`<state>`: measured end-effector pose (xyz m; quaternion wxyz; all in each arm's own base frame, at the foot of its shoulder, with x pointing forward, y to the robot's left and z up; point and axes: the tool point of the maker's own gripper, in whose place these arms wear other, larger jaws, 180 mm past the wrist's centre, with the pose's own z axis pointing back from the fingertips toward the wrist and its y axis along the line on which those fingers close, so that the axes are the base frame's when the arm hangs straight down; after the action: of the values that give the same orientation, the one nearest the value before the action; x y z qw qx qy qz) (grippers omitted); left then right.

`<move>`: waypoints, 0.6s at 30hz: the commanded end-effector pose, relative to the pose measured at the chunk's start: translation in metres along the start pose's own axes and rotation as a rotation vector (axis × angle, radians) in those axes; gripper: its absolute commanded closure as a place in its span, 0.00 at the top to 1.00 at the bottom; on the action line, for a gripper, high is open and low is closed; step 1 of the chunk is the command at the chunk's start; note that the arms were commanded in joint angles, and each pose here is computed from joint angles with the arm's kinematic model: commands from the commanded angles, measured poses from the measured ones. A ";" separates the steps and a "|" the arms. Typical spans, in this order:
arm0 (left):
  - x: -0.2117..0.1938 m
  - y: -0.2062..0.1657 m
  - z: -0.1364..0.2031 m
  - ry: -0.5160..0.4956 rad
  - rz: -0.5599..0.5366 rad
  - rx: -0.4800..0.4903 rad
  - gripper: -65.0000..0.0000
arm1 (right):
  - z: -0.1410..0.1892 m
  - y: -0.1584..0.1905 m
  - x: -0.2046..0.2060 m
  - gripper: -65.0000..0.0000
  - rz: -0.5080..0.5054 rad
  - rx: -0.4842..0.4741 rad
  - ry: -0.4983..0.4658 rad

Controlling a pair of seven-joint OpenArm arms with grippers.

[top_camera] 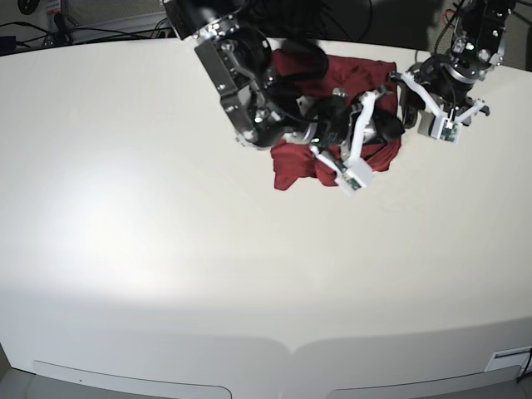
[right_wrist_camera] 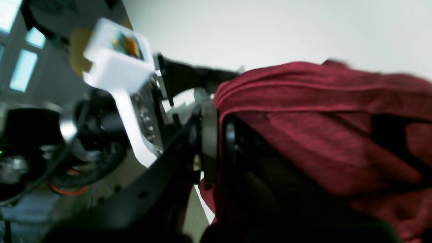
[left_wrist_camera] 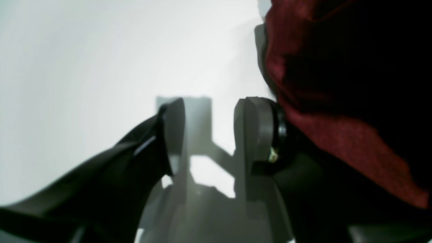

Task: Fold the T-shirt properly
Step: 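Release the right gripper and swing the right arm away from the shirt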

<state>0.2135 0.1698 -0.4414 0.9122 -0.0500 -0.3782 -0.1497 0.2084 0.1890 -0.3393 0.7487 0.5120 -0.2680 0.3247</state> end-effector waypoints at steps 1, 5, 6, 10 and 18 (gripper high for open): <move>-0.006 0.001 0.002 0.029 -0.015 0.001 0.43 | -0.003 0.007 0.023 0.00 0.038 0.027 -0.064; -0.006 0.001 0.002 0.029 -0.015 0.001 0.43 | -0.009 0.015 0.035 0.11 0.062 0.056 -0.108; -0.006 0.002 0.002 0.029 -0.017 0.002 0.43 | -0.010 0.017 0.038 0.19 0.065 0.066 -0.116; -0.007 0.005 0.002 0.038 -0.064 0.021 0.43 | -0.009 0.036 0.055 0.40 0.028 0.159 -0.173; -0.004 0.024 0.004 0.032 -0.069 0.084 0.43 | -0.006 0.042 0.077 0.40 0.074 0.206 -0.152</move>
<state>0.2182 0.1891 -0.4396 0.9109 -0.0065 -0.3812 -0.1580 0.2202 0.2134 -0.2899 0.6896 0.5732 -0.2787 0.3439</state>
